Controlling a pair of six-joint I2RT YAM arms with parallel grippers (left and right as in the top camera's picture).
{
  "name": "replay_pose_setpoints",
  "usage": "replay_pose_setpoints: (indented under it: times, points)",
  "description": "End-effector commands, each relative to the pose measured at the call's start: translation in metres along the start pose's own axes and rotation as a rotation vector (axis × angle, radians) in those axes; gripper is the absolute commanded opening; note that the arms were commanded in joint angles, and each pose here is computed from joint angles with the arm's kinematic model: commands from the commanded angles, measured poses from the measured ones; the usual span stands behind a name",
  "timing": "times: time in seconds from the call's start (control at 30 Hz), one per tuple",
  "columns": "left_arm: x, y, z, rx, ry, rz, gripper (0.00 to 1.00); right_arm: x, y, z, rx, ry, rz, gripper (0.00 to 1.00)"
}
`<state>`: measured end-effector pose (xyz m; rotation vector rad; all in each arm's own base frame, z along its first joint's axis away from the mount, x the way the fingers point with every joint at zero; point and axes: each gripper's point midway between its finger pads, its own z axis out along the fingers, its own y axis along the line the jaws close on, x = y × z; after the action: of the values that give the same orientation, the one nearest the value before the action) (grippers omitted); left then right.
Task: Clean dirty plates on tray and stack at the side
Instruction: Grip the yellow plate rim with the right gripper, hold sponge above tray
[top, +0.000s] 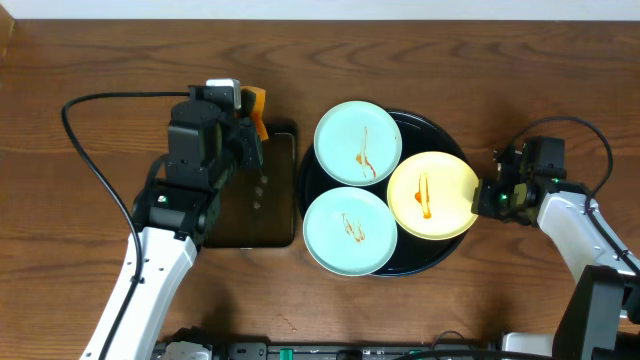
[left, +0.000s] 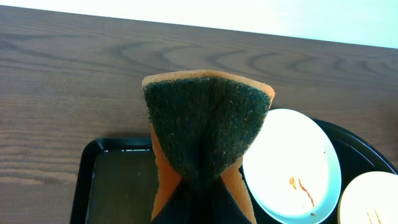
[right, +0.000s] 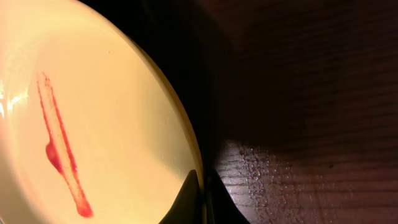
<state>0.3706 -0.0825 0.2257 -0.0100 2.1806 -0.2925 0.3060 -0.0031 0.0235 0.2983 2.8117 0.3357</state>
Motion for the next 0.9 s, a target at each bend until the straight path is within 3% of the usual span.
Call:
replay_pose_setpoints:
  times: [0.0, 0.6, 0.87]
  points:
    - [-0.011, -0.001, -0.006, -0.008, -0.038, -0.010, 0.07, -0.007, 0.000, -0.002, -0.007, -0.012, -0.007, 0.01]
    - [-0.005, 0.001, 0.000, -0.014, -0.014, -0.011, 0.07, -0.007, 0.000, -0.002, -0.007, -0.012, -0.007, 0.01]
    - [0.024, 0.009, 0.020, -0.043, 0.105, -0.015, 0.07, -0.007, 0.000, -0.002, -0.007, -0.012, -0.007, 0.01]
